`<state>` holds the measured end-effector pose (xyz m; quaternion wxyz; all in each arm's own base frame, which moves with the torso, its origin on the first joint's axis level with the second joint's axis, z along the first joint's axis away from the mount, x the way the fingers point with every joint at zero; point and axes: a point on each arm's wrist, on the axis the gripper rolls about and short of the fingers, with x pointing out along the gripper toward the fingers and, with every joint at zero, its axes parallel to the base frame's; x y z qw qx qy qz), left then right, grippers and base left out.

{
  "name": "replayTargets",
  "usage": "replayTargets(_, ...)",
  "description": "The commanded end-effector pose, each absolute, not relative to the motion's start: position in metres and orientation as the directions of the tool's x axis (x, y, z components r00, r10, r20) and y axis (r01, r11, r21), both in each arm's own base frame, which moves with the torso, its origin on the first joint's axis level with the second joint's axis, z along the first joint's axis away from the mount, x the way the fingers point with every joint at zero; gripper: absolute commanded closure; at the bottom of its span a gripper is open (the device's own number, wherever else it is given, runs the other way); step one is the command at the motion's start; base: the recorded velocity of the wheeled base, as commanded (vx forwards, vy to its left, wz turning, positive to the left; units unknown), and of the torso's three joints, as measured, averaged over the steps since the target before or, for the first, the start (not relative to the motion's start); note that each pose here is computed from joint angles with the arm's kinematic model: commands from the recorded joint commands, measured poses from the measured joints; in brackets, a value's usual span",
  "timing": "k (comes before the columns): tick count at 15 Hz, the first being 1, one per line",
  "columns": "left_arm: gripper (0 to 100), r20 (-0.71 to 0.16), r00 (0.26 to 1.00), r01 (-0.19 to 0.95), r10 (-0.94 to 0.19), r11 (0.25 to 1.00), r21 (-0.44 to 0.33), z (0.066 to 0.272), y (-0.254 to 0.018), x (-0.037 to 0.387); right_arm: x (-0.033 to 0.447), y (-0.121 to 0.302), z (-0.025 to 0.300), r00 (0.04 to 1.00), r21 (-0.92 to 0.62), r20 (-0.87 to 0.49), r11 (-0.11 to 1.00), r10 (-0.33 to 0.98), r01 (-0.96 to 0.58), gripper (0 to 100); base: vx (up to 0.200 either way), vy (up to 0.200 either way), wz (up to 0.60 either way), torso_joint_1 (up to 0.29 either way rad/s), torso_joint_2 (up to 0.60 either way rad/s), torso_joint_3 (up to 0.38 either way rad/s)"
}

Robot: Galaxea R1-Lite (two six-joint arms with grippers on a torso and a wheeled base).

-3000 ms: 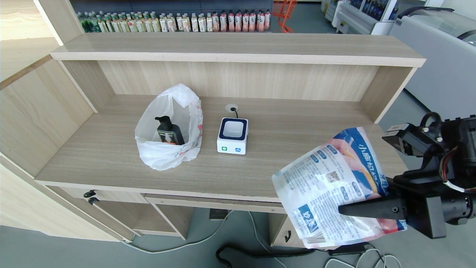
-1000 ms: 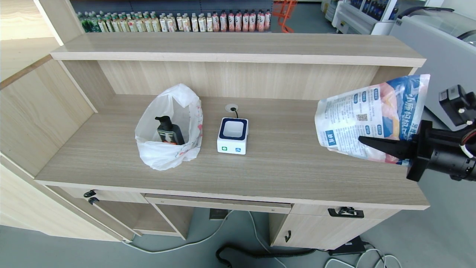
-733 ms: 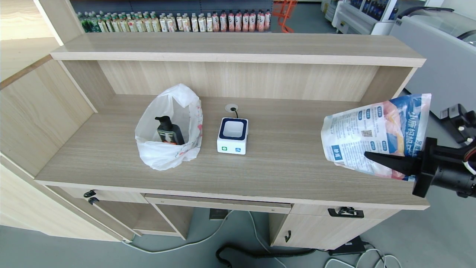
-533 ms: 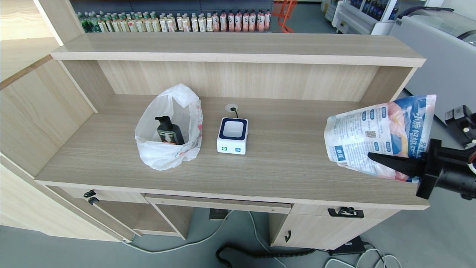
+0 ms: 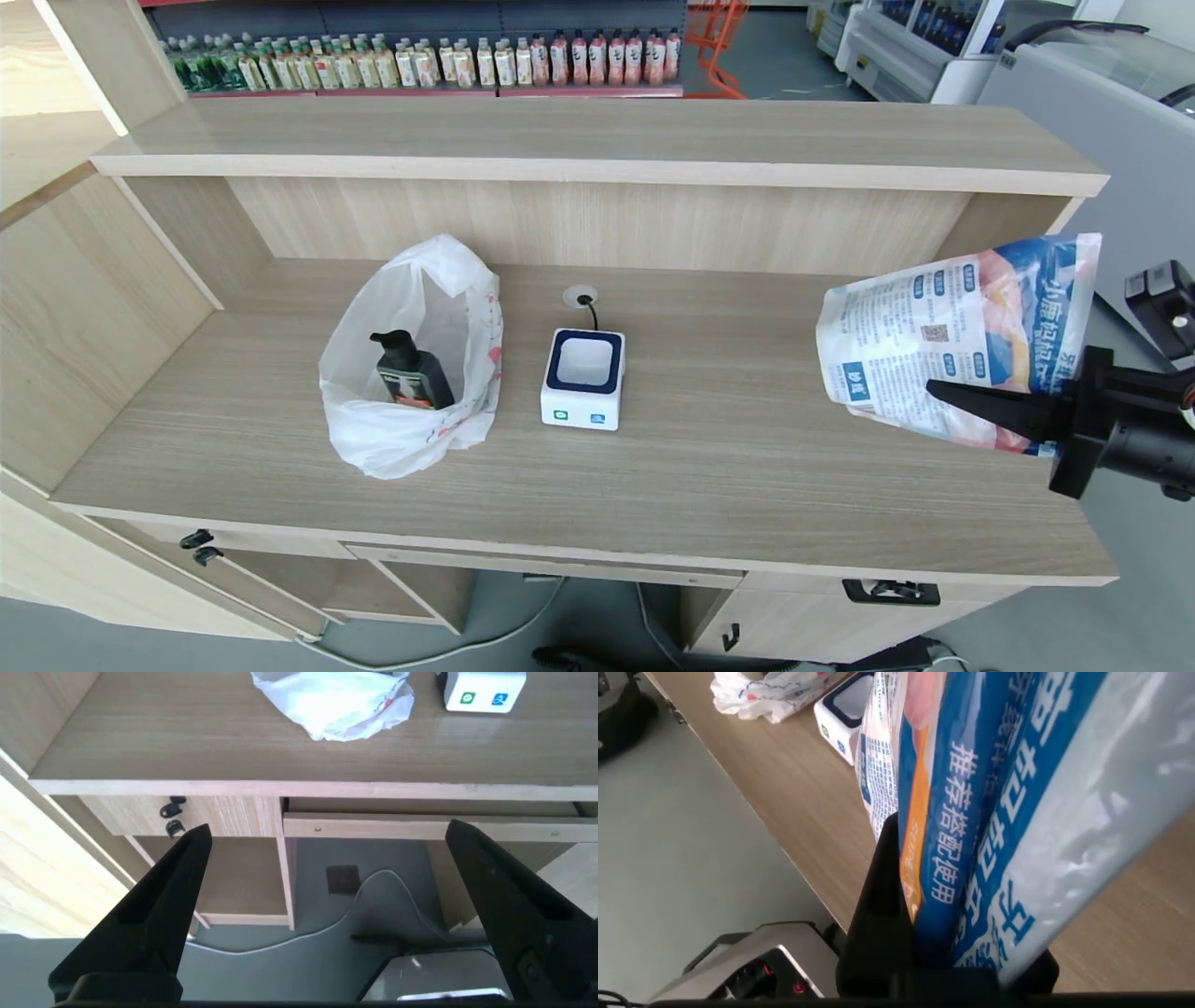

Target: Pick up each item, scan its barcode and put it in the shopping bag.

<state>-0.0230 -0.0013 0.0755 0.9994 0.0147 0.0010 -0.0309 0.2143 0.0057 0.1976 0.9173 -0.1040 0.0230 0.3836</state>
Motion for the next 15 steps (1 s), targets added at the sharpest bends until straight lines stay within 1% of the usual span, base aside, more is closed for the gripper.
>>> replayTargets(1,0,-0.003,0.998,0.061,-0.061,0.998,0.029,0.075,-0.001,-0.023,0.213,0.006,0.201,0.704,-0.165,-0.113,0.686,0.701,-0.709,100,0.0,0.0,0.0,0.0,0.0,0.0)
replayTargets(2,0,-0.003,0.998,0.061,-0.061,0.998,0.027,0.075,-0.001,-0.023,0.214,0.007,0.205,0.705,-0.163,-0.103,0.687,0.702,-0.708,100,0.0,0.0,0.0,0.0,0.0,0.0)
replayTargets(5,0,-0.003,0.998,0.061,-0.061,0.998,0.026,0.075,-0.001,-0.023,0.215,0.009,0.211,0.699,-0.146,-0.086,0.685,0.709,-0.713,100,0.0,0.2,0.0,0.004,0.0,-0.001)
replayTargets(8,0,-0.003,0.998,0.06,-0.06,0.998,0.02,0.075,-0.001,-0.023,0.203,0.022,0.226,0.66,-0.039,-0.04,0.659,0.75,-0.751,100,0.0,0.2,0.0,0.006,0.0,-0.001)
replayTargets(12,0,-0.003,0.998,0.061,-0.061,0.998,0.024,0.075,-0.001,-0.023,0.209,0.03,0.225,0.637,-0.045,-0.047,0.636,0.769,-0.77,100,0.0,0.2,0.0,-0.004,0.0,0.005)
replayTargets(15,0,-0.003,0.998,0.061,-0.061,0.998,0.024,0.075,-0.001,-0.023,0.233,0.031,0.217,0.646,-0.155,-0.082,0.631,0.759,-0.761,100,0.0,0.0,0.0,0.0,0.0,0.0)
